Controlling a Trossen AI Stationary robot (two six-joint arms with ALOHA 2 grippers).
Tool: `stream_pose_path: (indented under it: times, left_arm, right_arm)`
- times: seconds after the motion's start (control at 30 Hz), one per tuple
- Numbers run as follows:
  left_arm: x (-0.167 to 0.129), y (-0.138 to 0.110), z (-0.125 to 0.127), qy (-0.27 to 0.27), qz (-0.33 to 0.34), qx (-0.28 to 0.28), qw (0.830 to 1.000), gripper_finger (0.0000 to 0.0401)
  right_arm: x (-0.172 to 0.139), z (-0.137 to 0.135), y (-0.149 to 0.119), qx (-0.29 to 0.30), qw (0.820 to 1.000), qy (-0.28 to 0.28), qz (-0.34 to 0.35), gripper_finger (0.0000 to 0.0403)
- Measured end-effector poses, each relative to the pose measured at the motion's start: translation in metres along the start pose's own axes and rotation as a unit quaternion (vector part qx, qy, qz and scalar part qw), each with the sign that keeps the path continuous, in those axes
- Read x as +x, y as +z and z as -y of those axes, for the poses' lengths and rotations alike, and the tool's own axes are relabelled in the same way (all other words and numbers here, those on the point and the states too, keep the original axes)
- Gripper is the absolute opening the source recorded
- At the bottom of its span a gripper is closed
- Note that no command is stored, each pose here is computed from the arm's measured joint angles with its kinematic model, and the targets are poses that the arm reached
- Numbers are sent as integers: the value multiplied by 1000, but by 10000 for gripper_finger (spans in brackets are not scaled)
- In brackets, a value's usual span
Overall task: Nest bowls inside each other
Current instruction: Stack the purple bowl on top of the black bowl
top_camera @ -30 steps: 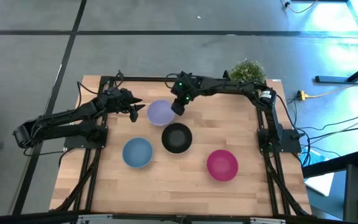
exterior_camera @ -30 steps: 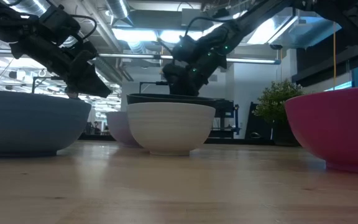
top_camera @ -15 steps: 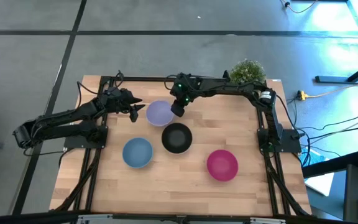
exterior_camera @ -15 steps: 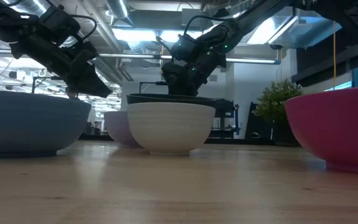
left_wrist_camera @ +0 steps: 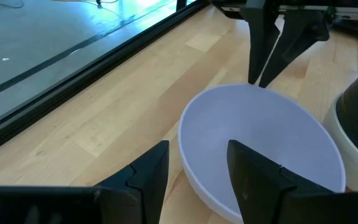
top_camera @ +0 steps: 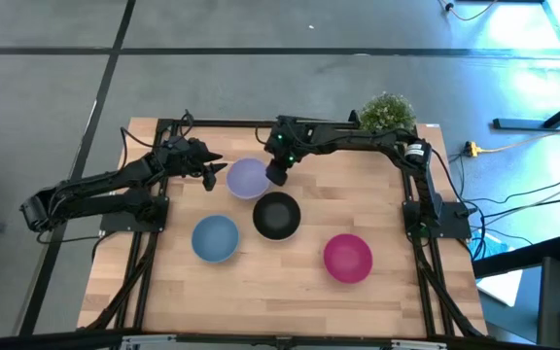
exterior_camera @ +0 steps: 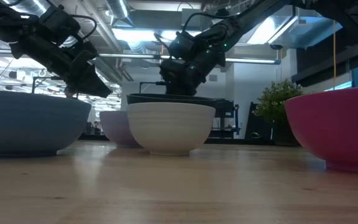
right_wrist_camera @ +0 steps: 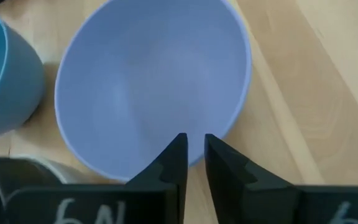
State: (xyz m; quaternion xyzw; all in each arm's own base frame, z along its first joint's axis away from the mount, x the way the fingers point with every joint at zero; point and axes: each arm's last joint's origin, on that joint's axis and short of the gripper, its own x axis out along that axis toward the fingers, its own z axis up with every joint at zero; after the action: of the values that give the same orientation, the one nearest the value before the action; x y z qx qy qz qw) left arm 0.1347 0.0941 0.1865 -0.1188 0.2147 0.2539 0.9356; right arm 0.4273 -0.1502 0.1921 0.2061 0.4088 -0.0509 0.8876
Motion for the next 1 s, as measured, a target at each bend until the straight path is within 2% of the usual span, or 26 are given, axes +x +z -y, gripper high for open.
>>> stream_pose_path:
  times: [0.17,0.4,0.6,0.77,0.87,1.0]
  left_arm:
    - [0,0,0,0,0,0,1000,158]
    - [0,0,0,0,0,0,1000,158]
    - [0,0,0,0,0,0,1000,158]
    - [0,0,0,0,0,0,1000,158]
    - [0,0,0,0,0,10,1000,158]
    - [0,0,0,0,0,12,1000,158]
  right_arm:
    - [1,1,2,12,1000,-16,11,76]
    - [8,4,-3,8,1000,-23,0,80]
    - [28,8,-12,22,999,-12,-23,80]
    - [31,3,-12,12,1000,1,-16,80]
    - [28,1,-7,9,1000,3,-15,65]
    - [23,-2,1,-17,1000,5,-4,14]
